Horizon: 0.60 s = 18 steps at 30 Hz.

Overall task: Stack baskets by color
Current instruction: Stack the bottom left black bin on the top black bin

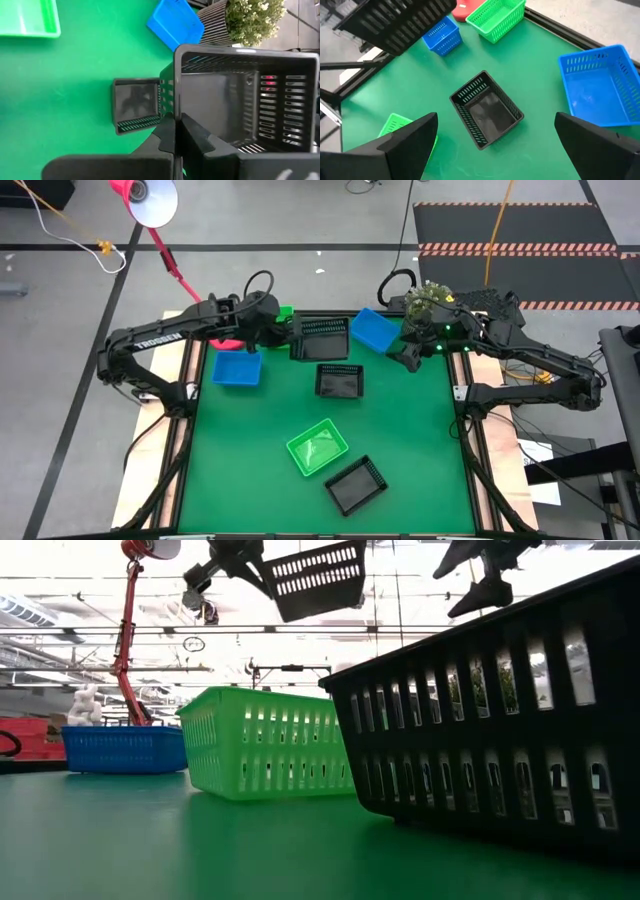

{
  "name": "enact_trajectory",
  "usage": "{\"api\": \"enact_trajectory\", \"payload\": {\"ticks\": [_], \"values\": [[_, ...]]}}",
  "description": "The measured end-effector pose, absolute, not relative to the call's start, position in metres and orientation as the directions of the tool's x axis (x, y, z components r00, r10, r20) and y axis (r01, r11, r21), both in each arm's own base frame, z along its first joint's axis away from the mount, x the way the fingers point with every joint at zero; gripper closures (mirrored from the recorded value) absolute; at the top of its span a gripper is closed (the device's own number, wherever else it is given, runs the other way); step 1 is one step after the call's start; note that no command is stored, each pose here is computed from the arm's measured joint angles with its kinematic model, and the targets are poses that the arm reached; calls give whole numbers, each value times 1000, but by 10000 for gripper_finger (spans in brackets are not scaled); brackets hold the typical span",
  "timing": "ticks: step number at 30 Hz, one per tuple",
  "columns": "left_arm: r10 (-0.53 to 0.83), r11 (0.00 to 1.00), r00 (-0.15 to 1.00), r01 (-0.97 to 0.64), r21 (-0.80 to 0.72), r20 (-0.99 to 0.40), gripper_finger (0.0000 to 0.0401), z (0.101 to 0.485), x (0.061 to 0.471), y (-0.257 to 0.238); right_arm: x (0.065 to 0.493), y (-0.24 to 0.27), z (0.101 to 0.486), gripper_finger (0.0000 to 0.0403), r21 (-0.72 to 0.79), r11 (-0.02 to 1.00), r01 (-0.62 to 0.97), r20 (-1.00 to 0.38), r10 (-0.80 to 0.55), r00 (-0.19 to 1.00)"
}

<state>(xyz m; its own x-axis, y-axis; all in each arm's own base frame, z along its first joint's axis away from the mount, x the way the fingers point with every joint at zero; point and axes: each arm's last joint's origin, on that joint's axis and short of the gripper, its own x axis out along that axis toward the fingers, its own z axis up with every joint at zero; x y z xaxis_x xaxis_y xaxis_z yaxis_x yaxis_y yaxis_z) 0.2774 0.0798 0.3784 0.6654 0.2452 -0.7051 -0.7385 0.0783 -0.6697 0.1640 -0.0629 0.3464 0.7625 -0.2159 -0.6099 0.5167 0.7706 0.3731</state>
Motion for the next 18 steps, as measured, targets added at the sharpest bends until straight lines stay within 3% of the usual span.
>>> {"api": "enact_trajectory", "payload": {"ticks": [6,18], "values": [[257,87,658,-745,-661,-708,394,374,284,77,164,-63,346,10,356,784,508,-610,-216,762],[228,148,551,-834,-531,-803,394,324,328,89,158,-73,347,9,353,753,556,-608,-267,748]]}}
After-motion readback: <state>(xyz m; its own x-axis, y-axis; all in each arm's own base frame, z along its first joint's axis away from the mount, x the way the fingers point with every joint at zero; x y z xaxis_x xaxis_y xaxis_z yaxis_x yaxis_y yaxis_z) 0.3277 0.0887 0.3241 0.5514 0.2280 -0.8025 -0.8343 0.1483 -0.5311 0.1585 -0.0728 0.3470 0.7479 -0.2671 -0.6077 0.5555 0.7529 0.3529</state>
